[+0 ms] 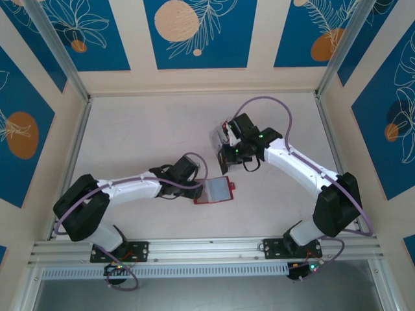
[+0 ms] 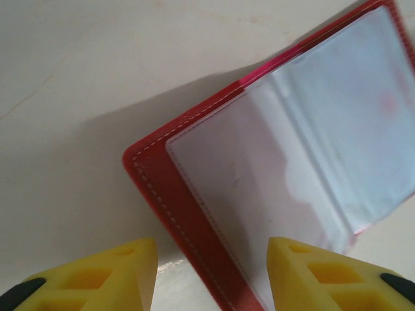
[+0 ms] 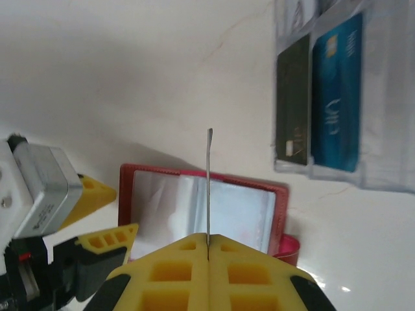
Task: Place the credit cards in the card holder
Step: Pick up the credit card from the storage box, then insert the credit card into the card slot.
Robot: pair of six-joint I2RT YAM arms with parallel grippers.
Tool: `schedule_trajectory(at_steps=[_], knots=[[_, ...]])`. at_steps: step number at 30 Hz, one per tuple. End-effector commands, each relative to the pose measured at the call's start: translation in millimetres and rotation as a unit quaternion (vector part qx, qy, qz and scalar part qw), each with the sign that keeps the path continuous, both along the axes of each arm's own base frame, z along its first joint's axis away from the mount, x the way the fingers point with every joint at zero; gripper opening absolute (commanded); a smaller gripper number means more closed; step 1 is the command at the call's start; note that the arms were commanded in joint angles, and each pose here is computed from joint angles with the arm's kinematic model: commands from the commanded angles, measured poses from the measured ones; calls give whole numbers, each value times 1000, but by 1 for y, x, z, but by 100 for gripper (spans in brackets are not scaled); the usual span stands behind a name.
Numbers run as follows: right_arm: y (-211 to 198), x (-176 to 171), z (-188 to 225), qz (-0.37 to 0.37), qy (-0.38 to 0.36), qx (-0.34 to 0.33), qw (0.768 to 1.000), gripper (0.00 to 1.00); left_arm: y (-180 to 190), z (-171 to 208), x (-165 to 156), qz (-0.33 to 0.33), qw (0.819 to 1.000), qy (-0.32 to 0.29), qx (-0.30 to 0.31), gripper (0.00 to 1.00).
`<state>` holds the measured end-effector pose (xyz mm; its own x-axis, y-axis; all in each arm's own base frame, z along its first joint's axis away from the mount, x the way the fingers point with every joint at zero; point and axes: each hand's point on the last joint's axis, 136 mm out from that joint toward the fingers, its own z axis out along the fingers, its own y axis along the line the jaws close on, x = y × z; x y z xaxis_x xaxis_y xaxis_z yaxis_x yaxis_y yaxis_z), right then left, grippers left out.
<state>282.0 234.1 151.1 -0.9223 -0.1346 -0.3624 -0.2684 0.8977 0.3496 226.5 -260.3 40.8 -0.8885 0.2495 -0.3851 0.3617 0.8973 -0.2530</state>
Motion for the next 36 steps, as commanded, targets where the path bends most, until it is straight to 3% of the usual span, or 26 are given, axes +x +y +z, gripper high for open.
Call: schedule_trajectory(at_steps=[1,28,36], knots=[[25,-1,14,6,-27,76,997,0,13,-9,4,8,999,-2,36,47],[42,-12,-59,-10,-31,175,984,0,31,-46,-13,31,997,24,68,33],[44,-10,-75,-15,-17,172,985,0,30,-49,-14,33,997,28,69,31]])
